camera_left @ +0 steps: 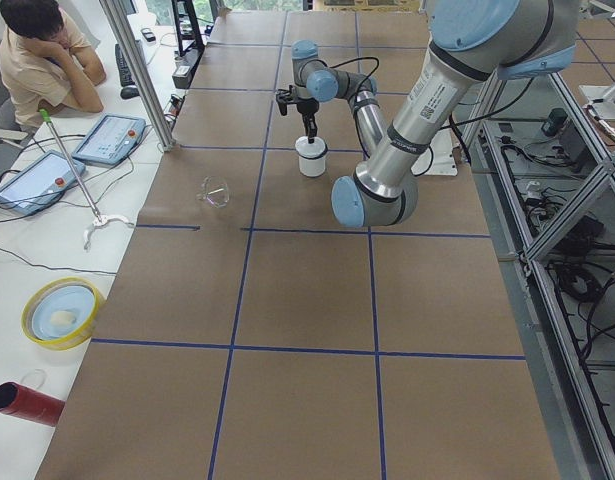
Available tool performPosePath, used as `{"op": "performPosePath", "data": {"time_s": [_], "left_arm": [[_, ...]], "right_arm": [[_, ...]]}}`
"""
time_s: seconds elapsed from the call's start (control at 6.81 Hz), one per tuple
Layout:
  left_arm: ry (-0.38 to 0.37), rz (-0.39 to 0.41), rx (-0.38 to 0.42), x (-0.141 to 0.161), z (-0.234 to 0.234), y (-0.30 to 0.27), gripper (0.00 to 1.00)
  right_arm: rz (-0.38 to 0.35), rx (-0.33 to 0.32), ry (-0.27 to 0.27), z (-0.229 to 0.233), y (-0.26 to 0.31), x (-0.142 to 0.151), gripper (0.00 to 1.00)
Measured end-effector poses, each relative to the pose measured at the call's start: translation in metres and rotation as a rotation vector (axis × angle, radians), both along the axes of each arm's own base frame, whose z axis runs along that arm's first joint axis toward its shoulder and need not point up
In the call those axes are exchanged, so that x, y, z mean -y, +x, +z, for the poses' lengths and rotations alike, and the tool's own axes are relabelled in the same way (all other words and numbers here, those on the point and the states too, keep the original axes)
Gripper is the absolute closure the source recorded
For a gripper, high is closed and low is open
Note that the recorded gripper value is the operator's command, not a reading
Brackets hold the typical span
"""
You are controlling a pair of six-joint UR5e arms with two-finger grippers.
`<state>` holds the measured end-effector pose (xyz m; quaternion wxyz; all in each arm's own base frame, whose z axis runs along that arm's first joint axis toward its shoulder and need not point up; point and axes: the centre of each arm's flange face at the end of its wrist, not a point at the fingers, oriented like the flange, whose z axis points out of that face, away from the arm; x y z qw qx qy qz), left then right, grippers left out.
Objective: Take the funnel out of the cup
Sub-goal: 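Lower the lid onto the mug opening with the left gripper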
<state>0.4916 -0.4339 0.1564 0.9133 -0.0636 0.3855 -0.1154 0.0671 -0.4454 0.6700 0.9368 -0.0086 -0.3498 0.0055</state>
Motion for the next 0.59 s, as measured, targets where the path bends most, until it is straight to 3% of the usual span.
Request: {"op": "performPosePath", "data": {"time_s": [0.59], "left_arm": [[0.005,0.005,-0.008,-0.0026,-0.0027,-0.0014,1.0]], "right_arm": [[0.0,0.0,0.0,0.0,0.0,0.0,0.0]]}}
